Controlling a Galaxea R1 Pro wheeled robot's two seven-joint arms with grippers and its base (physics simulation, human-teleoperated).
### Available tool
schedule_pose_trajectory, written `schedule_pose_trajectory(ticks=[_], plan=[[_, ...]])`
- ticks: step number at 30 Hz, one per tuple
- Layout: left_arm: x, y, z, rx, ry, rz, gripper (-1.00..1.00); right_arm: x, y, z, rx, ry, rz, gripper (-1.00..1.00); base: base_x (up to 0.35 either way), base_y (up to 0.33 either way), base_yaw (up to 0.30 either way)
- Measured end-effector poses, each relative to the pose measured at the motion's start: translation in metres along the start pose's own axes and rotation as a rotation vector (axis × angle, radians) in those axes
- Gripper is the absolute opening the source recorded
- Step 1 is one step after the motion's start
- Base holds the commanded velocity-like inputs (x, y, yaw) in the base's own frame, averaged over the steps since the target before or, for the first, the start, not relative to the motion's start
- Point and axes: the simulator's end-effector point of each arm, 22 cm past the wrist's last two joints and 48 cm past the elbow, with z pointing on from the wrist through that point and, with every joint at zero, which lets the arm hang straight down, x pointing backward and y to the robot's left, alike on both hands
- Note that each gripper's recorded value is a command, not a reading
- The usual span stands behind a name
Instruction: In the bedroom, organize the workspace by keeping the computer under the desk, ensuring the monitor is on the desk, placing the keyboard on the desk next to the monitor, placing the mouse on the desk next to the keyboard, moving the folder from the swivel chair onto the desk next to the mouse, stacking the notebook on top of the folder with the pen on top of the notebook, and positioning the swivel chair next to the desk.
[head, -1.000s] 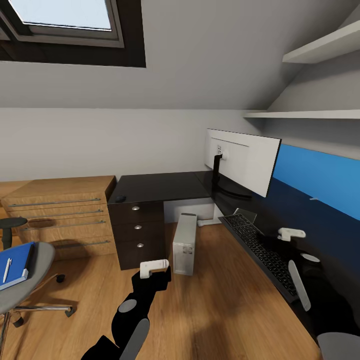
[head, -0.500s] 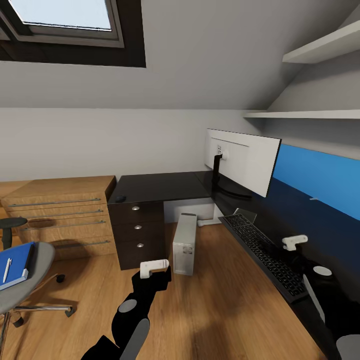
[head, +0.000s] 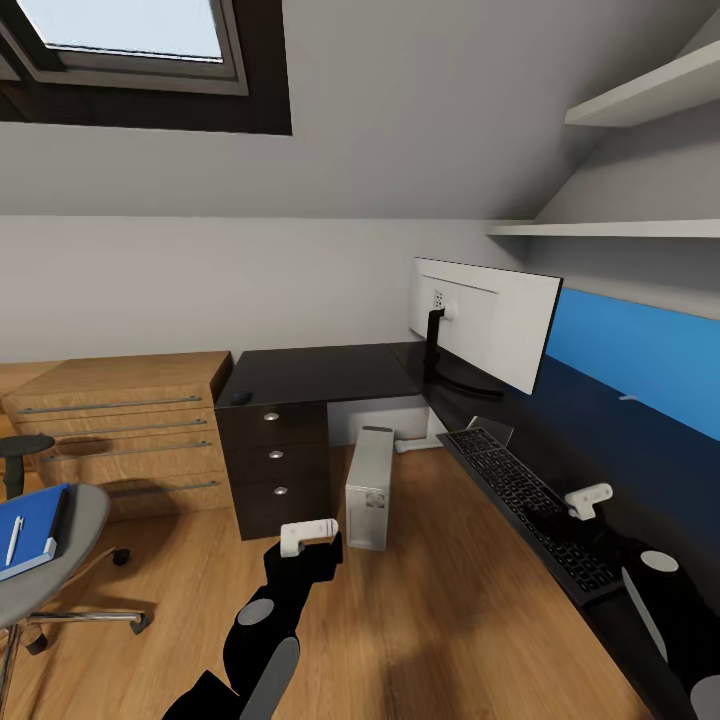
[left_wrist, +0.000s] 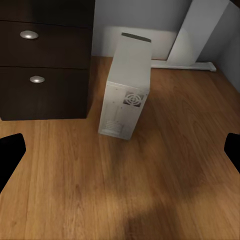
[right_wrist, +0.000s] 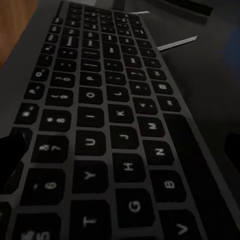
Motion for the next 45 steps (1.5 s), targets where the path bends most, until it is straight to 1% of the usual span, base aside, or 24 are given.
schedule_pose_trajectory(ticks=[7, 9, 16, 27, 31, 33, 34, 36, 37, 41, 45], plan=[[0.0, 0.0, 0.0, 0.0, 0.0, 0.0, 1.0, 0.002, -0.002, -0.001, 0.002, 0.007, 0.003, 1.0, 0.0, 0.0, 0.0], [0.0, 0.0, 0.0, 0.001, 0.0, 0.0, 1.0, 0.003, -0.004, -0.001, 0.006, 0.012, 0.011, 1.0, 0.0, 0.0, 0.0], [-0.001, 0.0, 0.0, 0.001, -0.001, -0.001, 1.0, 0.003, -0.022, -0.007, 0.046, 0.004, 0.051, 1.0, 0.0, 0.0, 0.0], [-0.001, 0.0, 0.0, 0.001, -0.001, -0.001, 1.0, 0.003, -0.029, -0.01, 0.057, -0.005, 0.075, 1.0, 0.0, 0.0, 0.0], [-0.001, 0.0, 0.0, 0.002, -0.001, -0.001, 1.0, 0.003, -0.034, -0.012, 0.061, -0.008, 0.093, 1.0, 0.0, 0.0, 0.0], [0.0, 0.0, 0.0, 0.002, -0.001, 0.0, 1.0, 0.005, -0.036, -0.014, 0.059, -0.001, 0.114, 1.0, 0.0, 0.0, 0.0], [-0.001, 0.0, 0.0, 0.002, -0.001, -0.001, 1.0, 0.012, -0.042, -0.02, 0.051, 0.024, 0.169, 1.0, 0.0, 0.0, 0.0], [-0.001, 0.0, 0.0, 0.002, -0.001, -0.001, 1.0, 0.013, -0.044, -0.023, 0.047, 0.031, 0.198, 1.0, 0.0, 0.0, 0.0], [-0.001, 0.0, 0.0, 0.002, -0.001, -0.001, 1.0, 0.012, -0.047, -0.025, 0.044, 0.038, 0.22, 1.0, 0.0, 0.0, 0.0], [-0.001, 0.0, 0.0, 0.002, -0.001, 0.0, 1.0, 0.009, -0.05, -0.03, 0.041, 0.053, 0.252, 1.0, 0.0, 0.0, 0.0], [0.0, 0.0, 0.0, 0.002, 0.0, 0.0, 1.0, 0.008, -0.052, -0.032, 0.039, 0.072, 0.274, 1.0, 0.0, 0.0, 0.0]])
